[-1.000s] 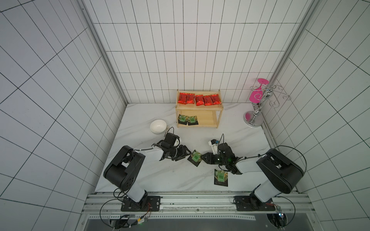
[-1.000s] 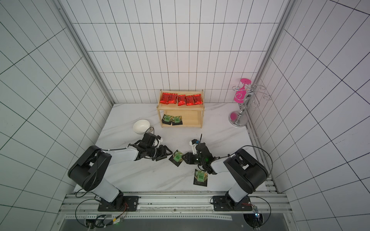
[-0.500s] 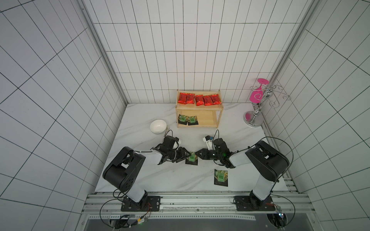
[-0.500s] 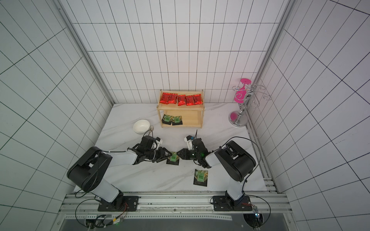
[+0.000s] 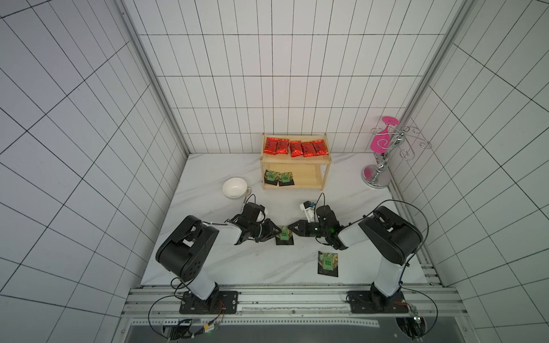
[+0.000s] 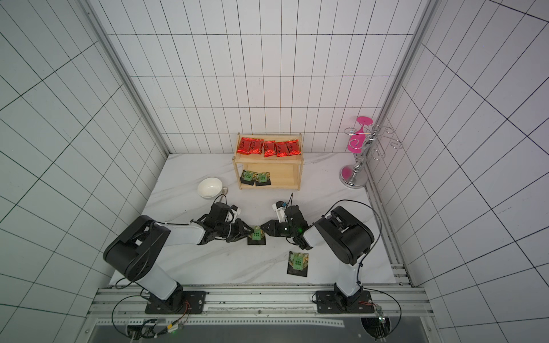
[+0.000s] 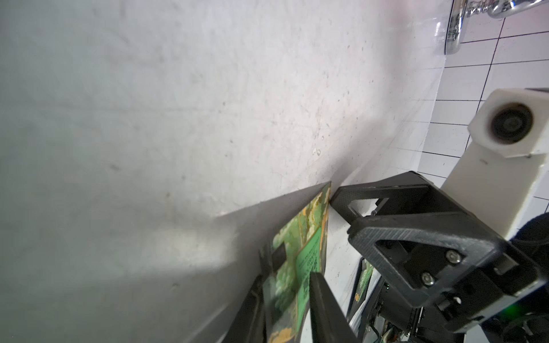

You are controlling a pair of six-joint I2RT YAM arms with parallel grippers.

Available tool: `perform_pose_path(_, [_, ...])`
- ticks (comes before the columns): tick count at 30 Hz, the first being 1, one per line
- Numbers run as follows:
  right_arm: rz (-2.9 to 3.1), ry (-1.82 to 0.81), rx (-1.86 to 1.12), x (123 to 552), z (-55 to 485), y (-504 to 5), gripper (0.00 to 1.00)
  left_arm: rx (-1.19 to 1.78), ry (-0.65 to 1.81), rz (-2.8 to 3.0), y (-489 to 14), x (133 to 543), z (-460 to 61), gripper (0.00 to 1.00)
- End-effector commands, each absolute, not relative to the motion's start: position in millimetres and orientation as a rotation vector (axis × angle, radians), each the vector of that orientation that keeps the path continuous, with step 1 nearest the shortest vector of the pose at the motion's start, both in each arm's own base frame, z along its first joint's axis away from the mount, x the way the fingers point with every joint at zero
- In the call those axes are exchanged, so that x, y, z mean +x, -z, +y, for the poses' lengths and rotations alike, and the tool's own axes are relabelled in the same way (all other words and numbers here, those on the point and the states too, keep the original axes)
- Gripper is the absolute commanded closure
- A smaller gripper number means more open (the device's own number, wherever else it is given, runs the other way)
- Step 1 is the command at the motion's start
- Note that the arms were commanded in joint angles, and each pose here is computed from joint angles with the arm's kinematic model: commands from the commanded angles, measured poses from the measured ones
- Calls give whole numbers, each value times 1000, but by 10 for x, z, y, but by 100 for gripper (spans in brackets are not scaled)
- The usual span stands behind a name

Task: Place the tea bags on the shelf by color
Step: Pick up the tea bag from the center of the board.

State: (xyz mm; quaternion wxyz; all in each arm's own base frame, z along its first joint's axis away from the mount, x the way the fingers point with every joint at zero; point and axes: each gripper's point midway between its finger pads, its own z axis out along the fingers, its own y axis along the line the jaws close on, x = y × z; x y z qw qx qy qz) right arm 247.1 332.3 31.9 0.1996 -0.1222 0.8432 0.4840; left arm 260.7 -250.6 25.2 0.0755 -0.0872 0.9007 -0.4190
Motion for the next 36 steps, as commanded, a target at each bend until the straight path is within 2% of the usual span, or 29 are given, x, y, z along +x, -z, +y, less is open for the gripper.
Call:
perform_pose_path(1, [2454, -1322, -306, 2393, 3226, -88, 70, -320, 1170, 2753, -71, 2556, -2394, 82])
perform_pose_path(9, [2409, -1353, -259, 2501, 3164, -318, 69, -326, 1195, 2727, -176, 2581, -2387, 99])
perform_pose_path(16, [2405, -1389, 10, 2628, 2964, -825, 67, -364, 1389, 2567, -620, 2784, -2387, 100])
perform_pose_path(25, [2196, -1490, 554, 2590, 2645, -1404, 56, -338, 1552, 2287, -1404, 3278, -2511, 100])
perform_pose_path(31, [2099, -1590, 647, 2514, 2712, -1634, 43, -347, 1603, 2216, -1645, 3432, -2670, 100])
perform_pose_path(36, [2051, -1708, 608, 2527, 2938, -1763, 41, -345, 1609, 2220, -1676, 3449, -2802, 100])
